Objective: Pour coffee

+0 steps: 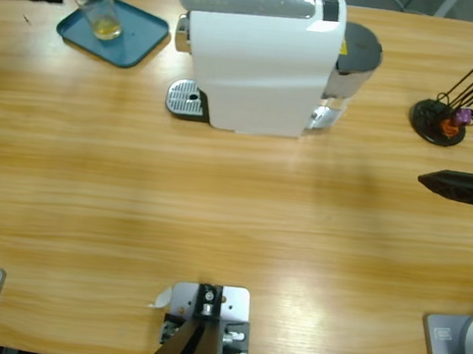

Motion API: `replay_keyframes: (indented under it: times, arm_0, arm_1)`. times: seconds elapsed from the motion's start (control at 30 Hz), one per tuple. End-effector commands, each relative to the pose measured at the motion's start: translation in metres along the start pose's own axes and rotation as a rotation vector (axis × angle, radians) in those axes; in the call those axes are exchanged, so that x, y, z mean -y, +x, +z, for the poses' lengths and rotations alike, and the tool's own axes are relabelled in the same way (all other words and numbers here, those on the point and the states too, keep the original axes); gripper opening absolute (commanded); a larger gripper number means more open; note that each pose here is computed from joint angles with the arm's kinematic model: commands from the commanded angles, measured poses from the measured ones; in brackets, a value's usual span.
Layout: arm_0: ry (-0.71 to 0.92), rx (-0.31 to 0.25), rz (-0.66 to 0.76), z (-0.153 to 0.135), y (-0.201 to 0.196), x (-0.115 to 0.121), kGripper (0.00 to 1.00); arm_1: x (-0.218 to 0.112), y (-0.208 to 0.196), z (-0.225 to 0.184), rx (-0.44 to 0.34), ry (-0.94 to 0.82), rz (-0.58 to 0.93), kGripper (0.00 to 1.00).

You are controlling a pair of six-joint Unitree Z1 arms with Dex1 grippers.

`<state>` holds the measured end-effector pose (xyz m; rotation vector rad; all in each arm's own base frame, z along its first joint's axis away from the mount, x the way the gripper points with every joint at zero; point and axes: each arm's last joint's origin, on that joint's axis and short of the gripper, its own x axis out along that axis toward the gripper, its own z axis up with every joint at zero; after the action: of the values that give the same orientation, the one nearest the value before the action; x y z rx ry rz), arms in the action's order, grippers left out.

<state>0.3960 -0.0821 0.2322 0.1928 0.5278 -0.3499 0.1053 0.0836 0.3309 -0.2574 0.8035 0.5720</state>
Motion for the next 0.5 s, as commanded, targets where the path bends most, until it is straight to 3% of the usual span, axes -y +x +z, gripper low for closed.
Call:
replay_keyframes:
  times: [0.03,0.1,0.17,0.23,0.4,0.5]
  arm_0:
    - [-0.016,0.151,0.046,0.028,-0.088,-0.001,1.000]
    - [-0.063,0.134,0.032,0.020,-0.108,0.006,1.000]
    - [-0.107,0.053,-0.003,0.009,-0.129,0.016,1.000]
    - [-0.093,0.026,-0.041,0.001,-0.158,0.031,1.000]
    - [-0.014,-0.009,-0.220,-0.019,-0.225,0.073,1.000]
    - [0.010,-0.026,-0.258,-0.043,-0.244,0.081,1.000]
  arm_1:
    - [0.002,0.001,-0.009,-0.022,0.006,-0.027,1.000]
    - [0.003,-0.004,-0.011,-0.006,0.007,-0.026,1.000]
    - [0.003,-0.004,-0.012,-0.006,0.007,-0.026,1.000]
    - [0.003,-0.002,-0.011,-0.010,0.006,-0.028,1.000]
    - [0.003,-0.001,-0.012,-0.014,-0.002,-0.028,1.000]
    - [0.003,-0.004,-0.013,-0.008,-0.003,-0.029,1.000]
